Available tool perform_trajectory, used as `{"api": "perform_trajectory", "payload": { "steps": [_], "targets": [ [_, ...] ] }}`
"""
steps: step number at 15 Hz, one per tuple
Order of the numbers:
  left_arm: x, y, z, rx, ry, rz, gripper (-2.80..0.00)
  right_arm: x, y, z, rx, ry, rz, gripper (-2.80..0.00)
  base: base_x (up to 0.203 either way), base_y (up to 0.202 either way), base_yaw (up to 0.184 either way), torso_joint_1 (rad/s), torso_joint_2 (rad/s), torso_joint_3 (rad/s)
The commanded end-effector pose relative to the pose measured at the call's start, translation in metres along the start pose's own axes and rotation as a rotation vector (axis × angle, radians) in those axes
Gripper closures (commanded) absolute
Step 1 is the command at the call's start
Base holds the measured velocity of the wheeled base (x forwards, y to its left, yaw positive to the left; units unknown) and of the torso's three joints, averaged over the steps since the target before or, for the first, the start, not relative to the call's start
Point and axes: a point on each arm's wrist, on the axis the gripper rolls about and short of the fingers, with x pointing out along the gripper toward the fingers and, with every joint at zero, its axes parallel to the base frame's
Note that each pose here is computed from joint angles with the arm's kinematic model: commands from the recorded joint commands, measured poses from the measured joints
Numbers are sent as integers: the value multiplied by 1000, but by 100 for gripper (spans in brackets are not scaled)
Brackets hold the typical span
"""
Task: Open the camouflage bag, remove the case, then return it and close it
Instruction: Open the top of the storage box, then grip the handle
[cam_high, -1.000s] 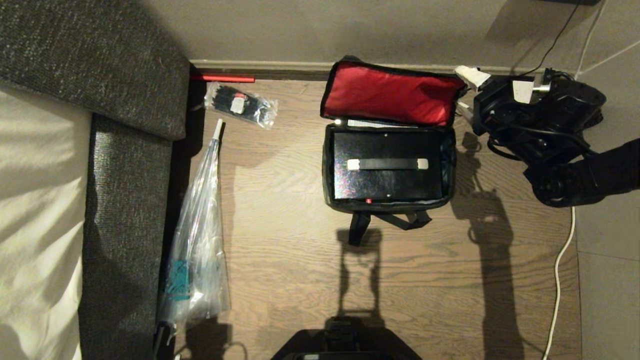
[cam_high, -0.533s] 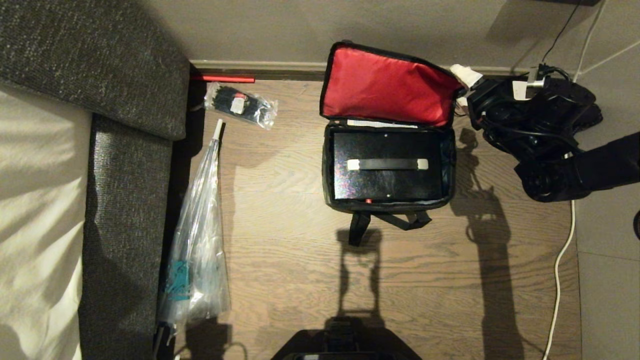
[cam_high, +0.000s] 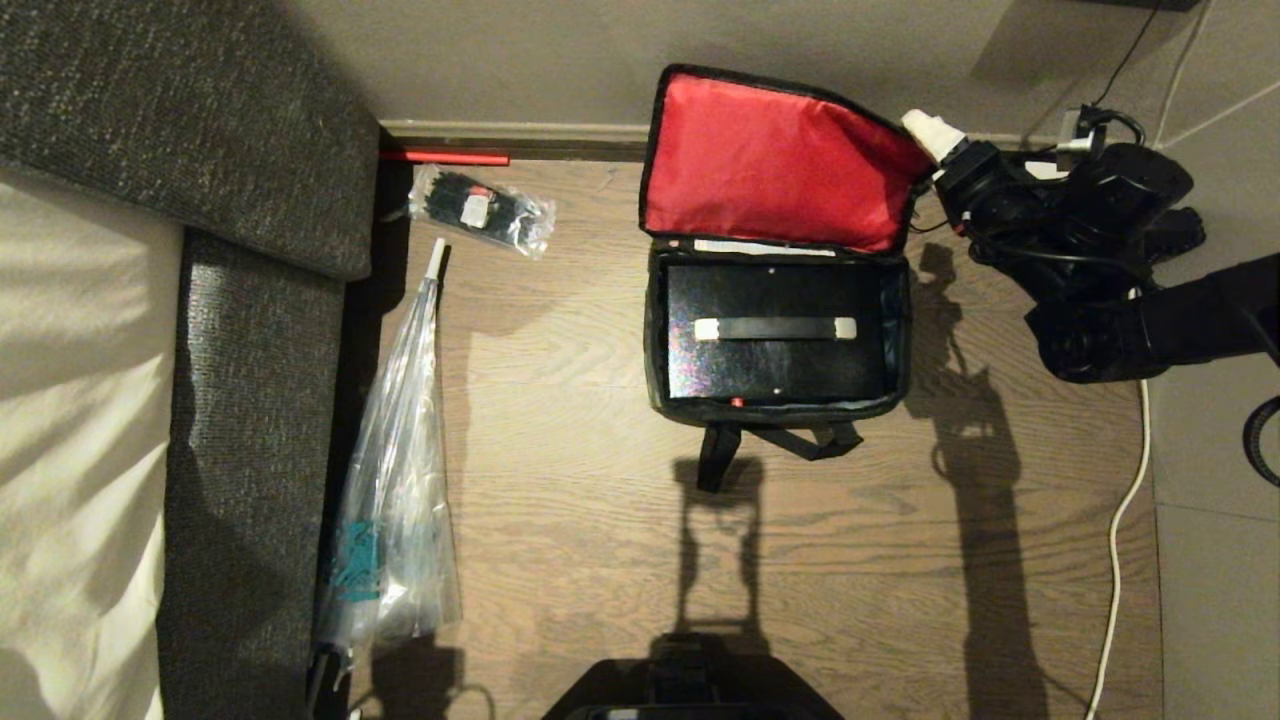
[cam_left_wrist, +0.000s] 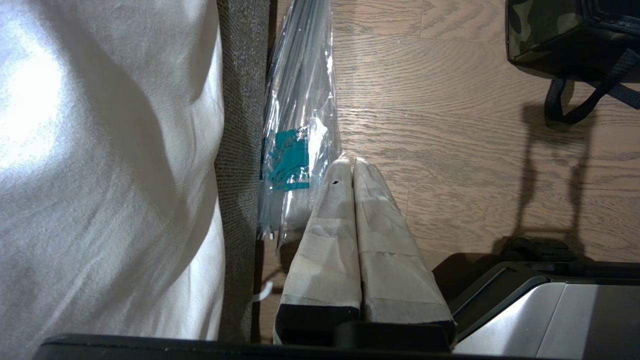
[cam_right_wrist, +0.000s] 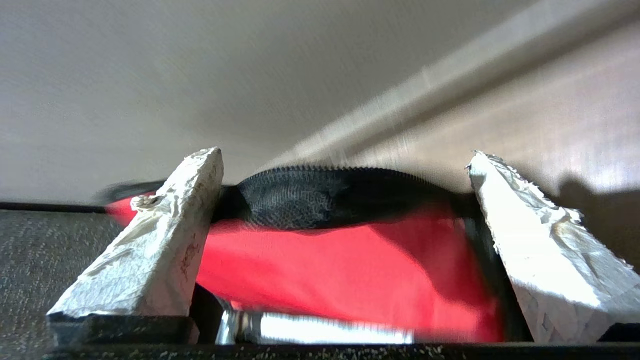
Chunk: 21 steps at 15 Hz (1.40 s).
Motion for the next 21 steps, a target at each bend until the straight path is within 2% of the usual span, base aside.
{"api": "perform_trajectory", "payload": {
  "steps": [1, 4, 9, 13, 18, 19, 21],
  "targets": [
    [0, 0, 0, 0, 0, 0, 0, 5, 0, 8, -42, -27, 28, -280, 0, 0, 0, 0, 0, 0],
    [0, 0, 0, 0, 0, 0, 0, 9, 2, 12, -101, -37, 64, -280, 0, 0, 0, 0, 0, 0],
    [0, 0, 0, 0, 0, 0, 0, 3, 5, 21, -174, -29, 60, -280, 0, 0, 0, 0, 0, 0],
    [0, 0, 0, 0, 0, 0, 0, -29, -9, -4, -149, 123, -52, -280, 0, 0, 0, 0, 0, 0],
    [0, 0, 0, 0, 0, 0, 0, -79, 13, -26, -76, 274, -128, -280, 0, 0, 0, 0, 0, 0],
    [0, 0, 0, 0, 0, 0, 0, -87, 22, -24, -69, 286, -128, 0, 0, 0, 0, 0, 0, 0],
    [0, 0, 0, 0, 0, 0, 0, -101, 42, -14, -71, 288, -108, 0, 0, 0, 0, 0, 0, 0]
  ]
}}
